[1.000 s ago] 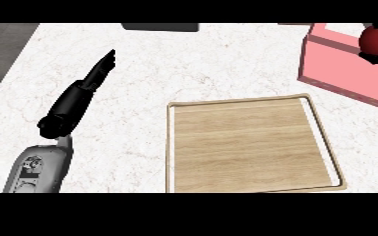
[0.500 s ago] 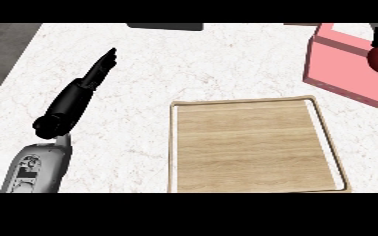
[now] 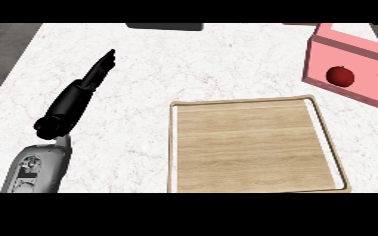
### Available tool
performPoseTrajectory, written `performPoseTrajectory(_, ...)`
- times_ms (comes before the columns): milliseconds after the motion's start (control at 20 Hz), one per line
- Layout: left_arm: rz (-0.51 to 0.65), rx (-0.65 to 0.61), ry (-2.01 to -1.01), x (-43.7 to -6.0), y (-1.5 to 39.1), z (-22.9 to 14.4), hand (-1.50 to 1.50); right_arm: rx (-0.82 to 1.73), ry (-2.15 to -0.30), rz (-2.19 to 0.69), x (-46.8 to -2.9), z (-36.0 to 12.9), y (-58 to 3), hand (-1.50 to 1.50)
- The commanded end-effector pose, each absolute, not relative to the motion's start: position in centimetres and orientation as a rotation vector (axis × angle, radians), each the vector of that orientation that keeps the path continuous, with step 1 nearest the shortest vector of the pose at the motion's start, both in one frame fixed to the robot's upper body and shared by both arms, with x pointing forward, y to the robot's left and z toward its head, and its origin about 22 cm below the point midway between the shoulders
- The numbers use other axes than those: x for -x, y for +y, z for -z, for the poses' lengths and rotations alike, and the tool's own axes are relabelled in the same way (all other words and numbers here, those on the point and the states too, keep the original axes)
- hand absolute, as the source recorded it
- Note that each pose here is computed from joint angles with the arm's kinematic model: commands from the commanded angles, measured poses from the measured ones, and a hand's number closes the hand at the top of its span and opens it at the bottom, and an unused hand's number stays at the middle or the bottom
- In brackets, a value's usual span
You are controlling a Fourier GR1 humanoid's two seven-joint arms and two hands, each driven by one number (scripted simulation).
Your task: Pick the tomato from the tray and place it in the cardboard box
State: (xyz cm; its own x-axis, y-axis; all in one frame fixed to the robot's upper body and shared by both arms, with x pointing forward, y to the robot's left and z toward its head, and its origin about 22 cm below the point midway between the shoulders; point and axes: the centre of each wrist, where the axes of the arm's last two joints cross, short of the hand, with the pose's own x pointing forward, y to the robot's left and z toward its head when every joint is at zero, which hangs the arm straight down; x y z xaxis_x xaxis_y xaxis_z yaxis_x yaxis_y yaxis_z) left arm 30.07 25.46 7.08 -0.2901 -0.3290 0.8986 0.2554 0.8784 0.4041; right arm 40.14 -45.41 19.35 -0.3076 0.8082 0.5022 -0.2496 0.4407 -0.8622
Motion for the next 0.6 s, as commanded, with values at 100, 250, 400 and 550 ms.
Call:
performPoseTrajectory(100,0.552,-0.069,-1.770,-30.2,25.8,-7.2,0.00,0.052,-1.821,-0.606,-40.6,-18.8,-45.5,-1.50)
performPoseTrajectory(250,0.583,-0.055,-1.781,-29.9,24.8,-7.0,0.00,0.016,-1.774,-0.411,-39.9,-19.0,-46.6,-1.50)
performPoseTrajectory(400,0.558,-0.046,-1.800,-30.5,25.3,-8.0,0.00,0.026,-1.749,-0.291,-38.8,-19.7,-48.2,-1.50)
performPoseTrajectory(550,0.571,-0.051,-1.795,-30.5,24.5,-7.9,0.00,0.067,-1.772,-0.223,-36.8,-18.9,-50.6,-1.50)
